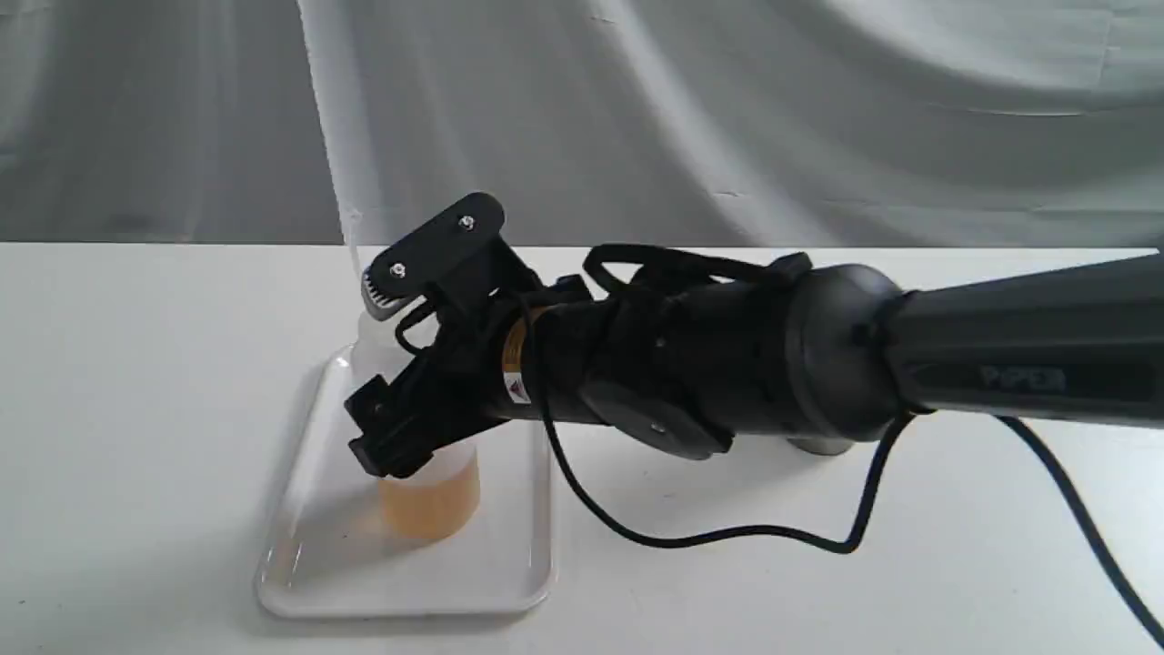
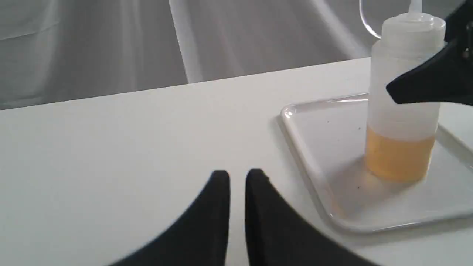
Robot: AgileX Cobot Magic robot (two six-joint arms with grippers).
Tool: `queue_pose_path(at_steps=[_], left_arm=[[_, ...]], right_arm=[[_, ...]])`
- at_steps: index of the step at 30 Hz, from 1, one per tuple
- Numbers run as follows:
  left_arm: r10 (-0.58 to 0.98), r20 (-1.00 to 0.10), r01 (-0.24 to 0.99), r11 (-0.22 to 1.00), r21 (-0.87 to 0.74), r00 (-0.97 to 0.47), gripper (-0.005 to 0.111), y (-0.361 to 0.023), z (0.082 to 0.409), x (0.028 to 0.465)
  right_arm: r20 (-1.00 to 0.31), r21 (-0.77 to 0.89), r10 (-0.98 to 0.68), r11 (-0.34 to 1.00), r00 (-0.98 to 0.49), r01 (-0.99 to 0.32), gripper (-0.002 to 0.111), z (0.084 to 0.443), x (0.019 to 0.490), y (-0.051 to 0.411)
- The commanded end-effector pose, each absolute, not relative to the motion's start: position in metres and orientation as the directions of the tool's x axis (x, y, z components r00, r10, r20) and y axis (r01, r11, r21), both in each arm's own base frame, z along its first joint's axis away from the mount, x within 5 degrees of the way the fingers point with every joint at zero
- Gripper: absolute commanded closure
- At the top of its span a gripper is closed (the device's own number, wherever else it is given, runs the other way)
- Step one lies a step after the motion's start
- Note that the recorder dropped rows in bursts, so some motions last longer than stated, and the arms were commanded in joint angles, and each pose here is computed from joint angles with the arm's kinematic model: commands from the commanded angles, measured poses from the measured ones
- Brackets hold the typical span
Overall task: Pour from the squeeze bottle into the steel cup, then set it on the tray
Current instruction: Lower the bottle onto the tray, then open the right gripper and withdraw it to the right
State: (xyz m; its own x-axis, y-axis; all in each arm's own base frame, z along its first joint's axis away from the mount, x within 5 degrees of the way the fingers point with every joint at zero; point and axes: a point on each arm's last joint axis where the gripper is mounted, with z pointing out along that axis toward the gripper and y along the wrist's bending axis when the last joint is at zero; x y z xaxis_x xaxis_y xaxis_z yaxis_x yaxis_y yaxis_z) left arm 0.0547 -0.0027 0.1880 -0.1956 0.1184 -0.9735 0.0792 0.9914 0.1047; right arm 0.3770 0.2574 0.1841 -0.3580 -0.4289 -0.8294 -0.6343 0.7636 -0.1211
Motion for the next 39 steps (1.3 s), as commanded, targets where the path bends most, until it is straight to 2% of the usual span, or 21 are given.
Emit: queue_pose_path(at_steps=[1, 14, 24, 39], left_arm=[[0.117, -0.975, 0.081, 0.991, 0.104, -0.188, 0.098, -0.003, 0.187, 0.055], [0.117, -0.975, 0.081, 0.991, 0.104, -0.188, 0.098, -0.003, 0.187, 0.055], [0.117, -0.975, 0.081, 0.991, 0.104, -0.188, 0.098, -0.003, 0.187, 0.055], [0.117, -0.975, 0.081, 0.991, 0.104, -0.188, 0.098, -0.003, 0.187, 0.055]], right_arm=[[-0.832, -0.137, -0.428, 0.774, -0.353, -0.618, 0.019, 0.203, 0.374, 0.253], [-0.873, -0.113, -0.372, 0.783, -0.315, -0.612, 0.019, 0.251, 0.333, 0.231], [-0.904, -0.128, -0.344, 0.784, -0.253, -0.608, 0.020, 0.290, 0.276, 0.191], [-0.942, -0.157, -0.299, 0.793, -0.151, -0.589, 0.020, 0.311, 0.181, 0.124]])
